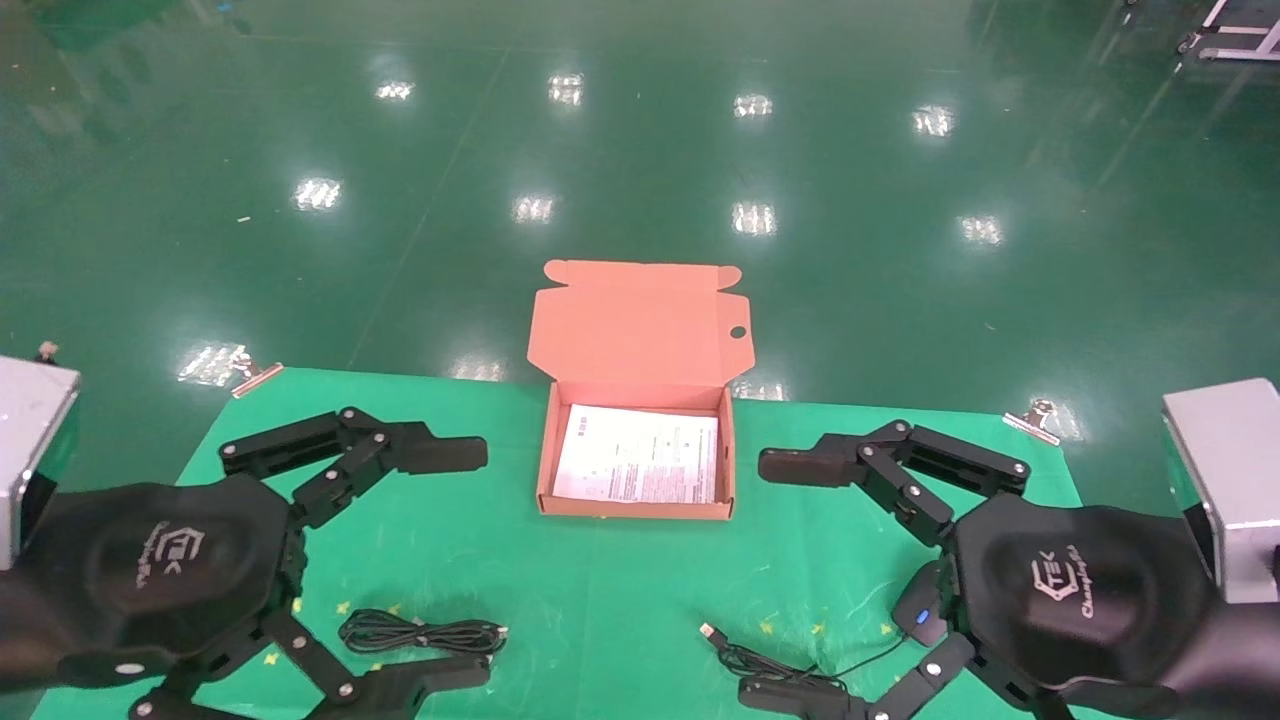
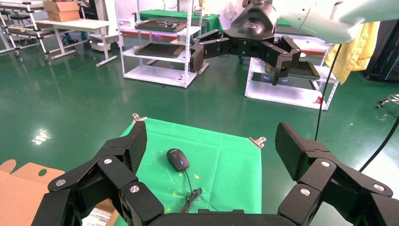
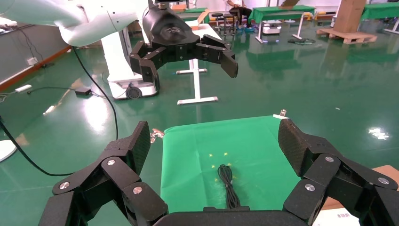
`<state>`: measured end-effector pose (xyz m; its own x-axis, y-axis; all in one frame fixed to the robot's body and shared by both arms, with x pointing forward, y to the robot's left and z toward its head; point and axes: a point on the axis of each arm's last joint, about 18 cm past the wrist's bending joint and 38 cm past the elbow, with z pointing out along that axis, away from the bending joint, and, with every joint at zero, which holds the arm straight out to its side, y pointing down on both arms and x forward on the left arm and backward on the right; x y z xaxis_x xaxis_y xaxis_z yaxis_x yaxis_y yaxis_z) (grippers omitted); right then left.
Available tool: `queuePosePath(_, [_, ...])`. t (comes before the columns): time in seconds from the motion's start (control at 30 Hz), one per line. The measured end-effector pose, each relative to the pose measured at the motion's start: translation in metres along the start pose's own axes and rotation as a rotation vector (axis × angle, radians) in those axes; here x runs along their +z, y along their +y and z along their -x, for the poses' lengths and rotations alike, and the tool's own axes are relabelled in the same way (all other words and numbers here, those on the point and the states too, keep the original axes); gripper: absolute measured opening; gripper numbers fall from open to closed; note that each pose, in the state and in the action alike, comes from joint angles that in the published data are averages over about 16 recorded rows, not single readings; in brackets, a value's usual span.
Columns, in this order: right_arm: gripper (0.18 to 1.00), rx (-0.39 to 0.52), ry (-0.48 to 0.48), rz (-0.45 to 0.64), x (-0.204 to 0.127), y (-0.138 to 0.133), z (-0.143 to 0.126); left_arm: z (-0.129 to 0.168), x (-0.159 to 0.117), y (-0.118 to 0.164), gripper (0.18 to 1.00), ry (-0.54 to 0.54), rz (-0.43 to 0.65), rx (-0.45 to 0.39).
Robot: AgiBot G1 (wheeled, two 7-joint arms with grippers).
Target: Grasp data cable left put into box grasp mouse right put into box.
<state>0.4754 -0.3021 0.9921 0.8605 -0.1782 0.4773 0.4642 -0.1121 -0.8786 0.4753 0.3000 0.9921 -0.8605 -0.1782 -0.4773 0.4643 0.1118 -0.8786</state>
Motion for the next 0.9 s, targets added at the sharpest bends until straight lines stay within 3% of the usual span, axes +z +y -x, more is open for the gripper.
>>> queuePosePath(0.6, [1.001, -0.008, 0.002, 0.011, 0.0, 0.0, 0.0, 0.0, 0.002, 0.002, 1.001, 0.004, 0.007, -0.003])
queuePosePath(0.9, [1.001, -0.115, -0.023, 0.135, 0.004, 0.003, -0.003, 0.001, 0.012, 0.01, 1.001, 0.046, 0.103, 0.001])
